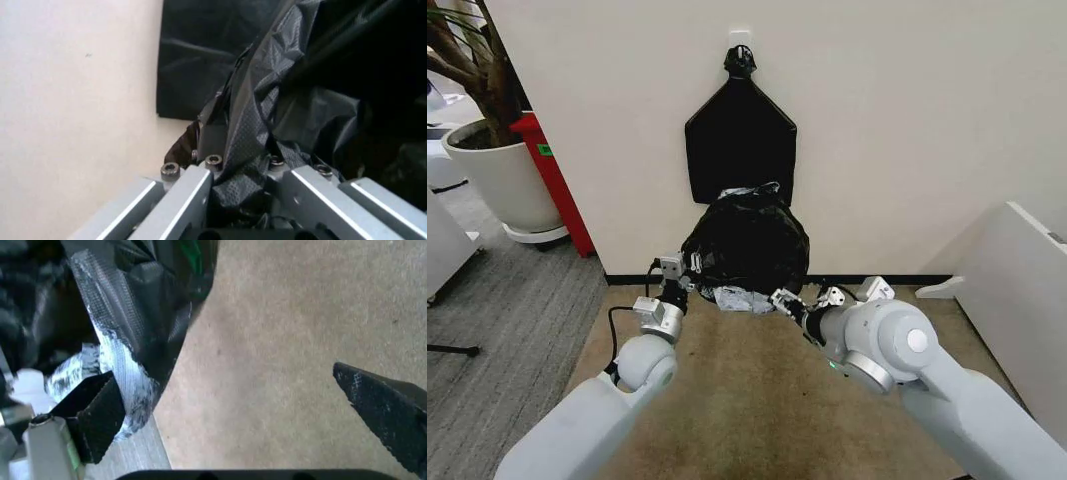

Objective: Place the garbage bag over the trash bin.

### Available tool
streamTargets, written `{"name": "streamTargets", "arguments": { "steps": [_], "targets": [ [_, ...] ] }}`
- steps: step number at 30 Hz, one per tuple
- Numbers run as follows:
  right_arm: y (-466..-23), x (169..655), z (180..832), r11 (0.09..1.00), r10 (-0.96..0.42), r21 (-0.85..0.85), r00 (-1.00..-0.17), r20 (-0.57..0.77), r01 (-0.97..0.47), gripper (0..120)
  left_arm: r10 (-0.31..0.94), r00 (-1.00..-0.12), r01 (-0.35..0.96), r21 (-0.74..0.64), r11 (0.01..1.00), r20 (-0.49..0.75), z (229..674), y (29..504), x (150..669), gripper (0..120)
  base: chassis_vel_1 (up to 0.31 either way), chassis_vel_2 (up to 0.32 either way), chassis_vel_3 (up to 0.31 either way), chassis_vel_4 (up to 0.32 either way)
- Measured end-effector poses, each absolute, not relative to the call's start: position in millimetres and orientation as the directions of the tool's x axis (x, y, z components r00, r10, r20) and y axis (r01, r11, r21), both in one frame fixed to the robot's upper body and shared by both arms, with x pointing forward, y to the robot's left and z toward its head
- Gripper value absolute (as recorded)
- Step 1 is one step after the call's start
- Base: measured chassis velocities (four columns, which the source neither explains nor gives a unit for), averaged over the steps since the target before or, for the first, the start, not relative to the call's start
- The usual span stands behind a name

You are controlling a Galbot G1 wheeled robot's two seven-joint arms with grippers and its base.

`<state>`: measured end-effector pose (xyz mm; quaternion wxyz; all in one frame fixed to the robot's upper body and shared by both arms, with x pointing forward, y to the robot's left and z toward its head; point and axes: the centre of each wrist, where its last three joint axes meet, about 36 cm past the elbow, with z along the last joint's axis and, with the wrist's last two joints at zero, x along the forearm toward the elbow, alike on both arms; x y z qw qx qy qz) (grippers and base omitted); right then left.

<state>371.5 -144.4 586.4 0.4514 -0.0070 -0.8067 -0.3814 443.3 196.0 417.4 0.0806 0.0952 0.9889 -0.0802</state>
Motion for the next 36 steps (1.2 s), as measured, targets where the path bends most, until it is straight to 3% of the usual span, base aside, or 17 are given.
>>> {"name": "streamTargets", "arguments": {
  "steps": [20, 36],
  "targets": [
    [-142, 362, 549, 0.770, -0.305, 0.547, -0.563, 0.768, 0.330, 100, 0.134, -0.990, 0.138, -0.294, 0.946, -0.034, 434, 188, 443, 1, 0.000, 0.000, 0.000, 0.000],
    [-146, 387, 487, 0.868, -0.107, 0.397, -0.668, 0.736, 0.299, 100, 0.132, -0.983, 0.070, -0.401, 0.913, 0.131, 457, 187, 427, 1, 0.000, 0.000, 0.000, 0.000]
  ]
}}
